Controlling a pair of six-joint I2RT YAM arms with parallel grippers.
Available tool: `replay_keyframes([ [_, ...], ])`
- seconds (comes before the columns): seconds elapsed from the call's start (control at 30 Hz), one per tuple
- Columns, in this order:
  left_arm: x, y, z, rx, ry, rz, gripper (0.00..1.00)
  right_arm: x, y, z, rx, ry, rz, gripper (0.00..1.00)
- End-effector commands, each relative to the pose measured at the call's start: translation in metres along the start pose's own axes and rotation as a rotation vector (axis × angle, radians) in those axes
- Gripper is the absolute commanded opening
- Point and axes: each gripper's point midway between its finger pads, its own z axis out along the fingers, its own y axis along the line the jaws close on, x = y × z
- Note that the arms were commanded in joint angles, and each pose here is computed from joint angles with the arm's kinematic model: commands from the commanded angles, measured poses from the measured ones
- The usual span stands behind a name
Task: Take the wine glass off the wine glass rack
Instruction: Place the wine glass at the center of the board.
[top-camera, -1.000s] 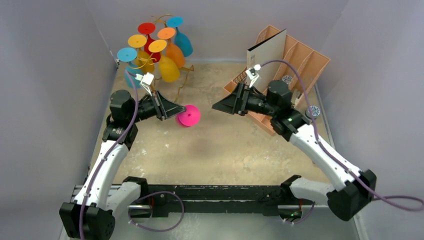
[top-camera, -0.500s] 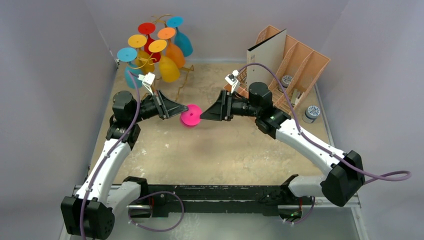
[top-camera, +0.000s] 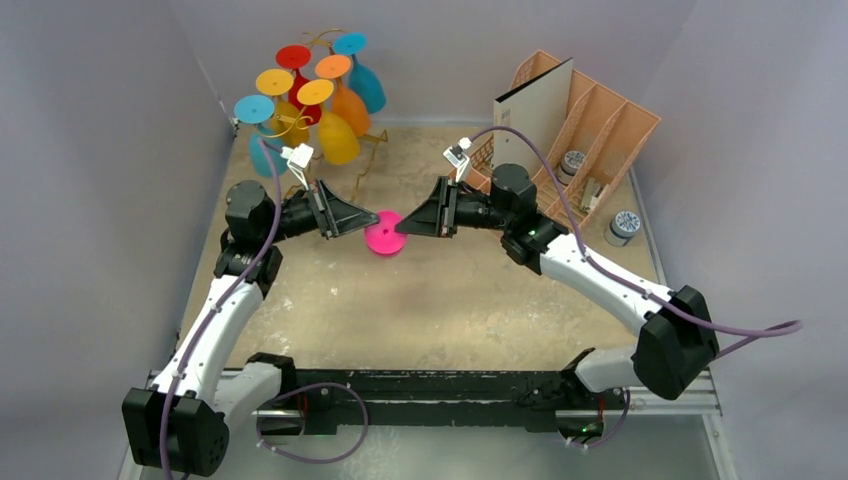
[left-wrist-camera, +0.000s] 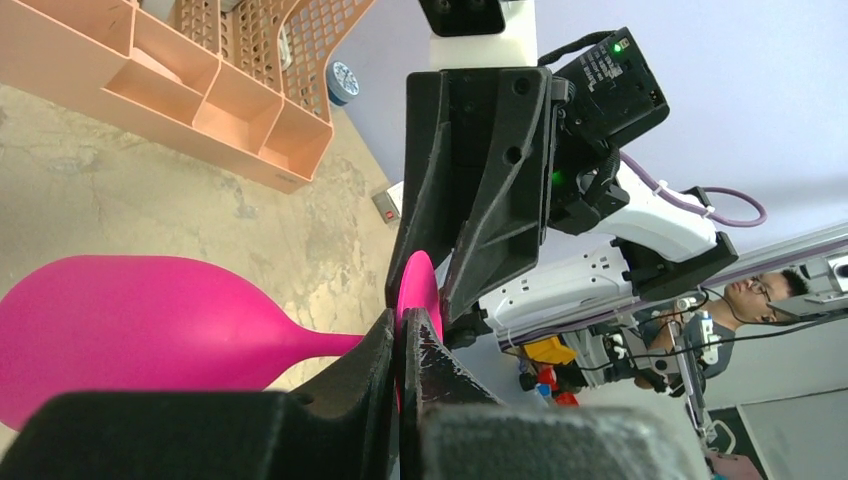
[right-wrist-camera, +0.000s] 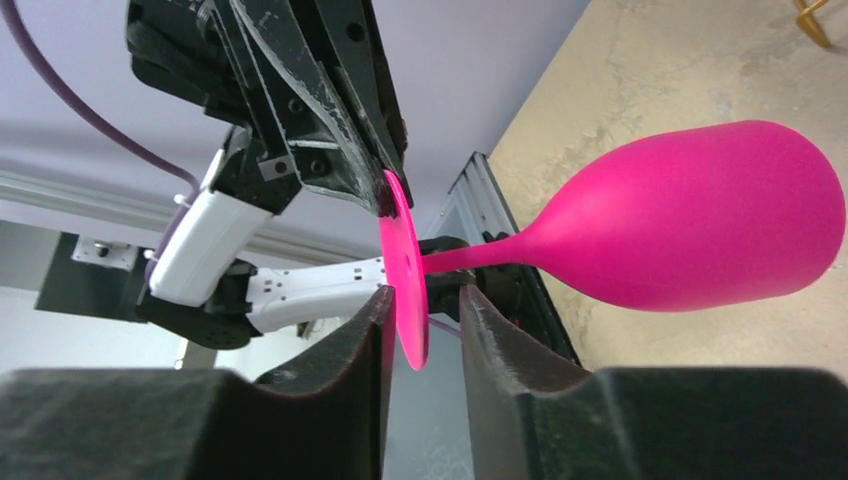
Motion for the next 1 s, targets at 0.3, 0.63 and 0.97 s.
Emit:
replay_keyframes([
  [0.3,0.012,-0.002,-0.004,-0.005,0.057,0.03,0.1,-0.008,0.017,-0.001,-0.078,-0.053,-0.022,0.0],
  [0.63,0.045,0.008,-0.016,-0.075,0.159,-0.099,0.64,-0.007,0.002,-0.007,-0.009,-0.106,-0.059,0.0],
  [0.97,0.046,0.002,-0.006,-0.071,0.125,-0.15,0.41,-0.005,0.0,-0.009,-0.001,-0.106,-0.085,0.0],
])
